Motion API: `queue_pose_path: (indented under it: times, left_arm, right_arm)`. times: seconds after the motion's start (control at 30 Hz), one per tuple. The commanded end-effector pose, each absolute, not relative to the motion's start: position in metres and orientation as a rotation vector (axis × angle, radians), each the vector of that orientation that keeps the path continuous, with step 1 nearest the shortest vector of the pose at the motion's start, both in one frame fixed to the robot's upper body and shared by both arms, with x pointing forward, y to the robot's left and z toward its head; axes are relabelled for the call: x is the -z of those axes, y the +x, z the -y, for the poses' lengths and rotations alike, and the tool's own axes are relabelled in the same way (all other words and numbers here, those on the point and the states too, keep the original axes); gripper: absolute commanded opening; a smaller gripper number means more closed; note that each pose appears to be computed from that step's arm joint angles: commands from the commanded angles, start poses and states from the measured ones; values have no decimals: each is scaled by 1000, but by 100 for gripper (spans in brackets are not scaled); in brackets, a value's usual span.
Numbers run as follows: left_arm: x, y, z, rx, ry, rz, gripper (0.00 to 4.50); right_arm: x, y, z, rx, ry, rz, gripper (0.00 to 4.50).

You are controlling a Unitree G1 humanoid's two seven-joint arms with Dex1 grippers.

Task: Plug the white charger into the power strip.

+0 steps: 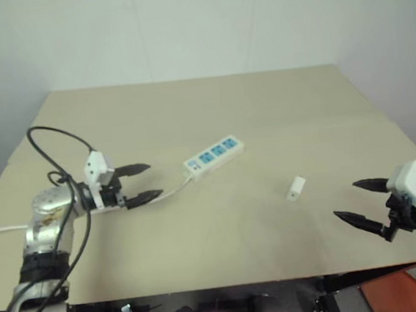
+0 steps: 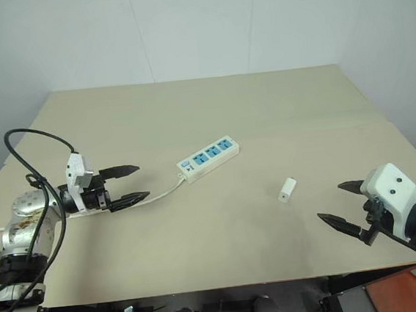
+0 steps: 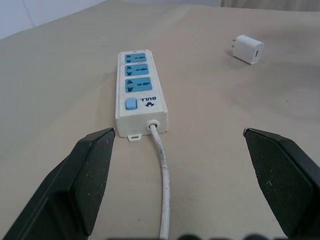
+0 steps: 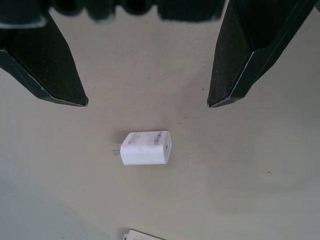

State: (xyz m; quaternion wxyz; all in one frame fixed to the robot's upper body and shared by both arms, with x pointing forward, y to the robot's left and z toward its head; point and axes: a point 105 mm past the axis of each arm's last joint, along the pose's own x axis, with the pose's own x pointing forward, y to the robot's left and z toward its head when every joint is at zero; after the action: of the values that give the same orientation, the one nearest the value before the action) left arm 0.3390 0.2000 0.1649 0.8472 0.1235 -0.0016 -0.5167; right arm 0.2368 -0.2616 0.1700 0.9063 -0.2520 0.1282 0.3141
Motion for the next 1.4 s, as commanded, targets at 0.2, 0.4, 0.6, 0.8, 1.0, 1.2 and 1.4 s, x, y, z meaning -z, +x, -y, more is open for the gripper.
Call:
queue_pose_path:
  times: [0.2,0.4,0.6,0.8,1.0,1.2,1.4]
  left_arm:
    - [-171,340,-204,1071,301,32,449]
    - [-168,356,-197,1013,225,56,449]
    - [-145,384,-171,986,266,9,449]
    - [-119,403,-149,955,337,-94,449]
    - [-107,414,-136,923,369,-162,449]
    - [-105,415,-125,961,343,-186,292]
    - [-104,409,-126,994,333,-182,89]
  right_arm:
    - [-182,239,262,-635,-565,-225,450]
    - [-183,241,252,-657,-565,-211,450]
    - [-194,248,210,-755,-598,-132,450]
    - [-179,263,178,-778,-598,-104,450]
    - [-184,275,162,-754,-578,-52,450]
    - [-180,281,151,-758,-583,-48,450]
    - [-177,283,149,-758,-587,-52,450]
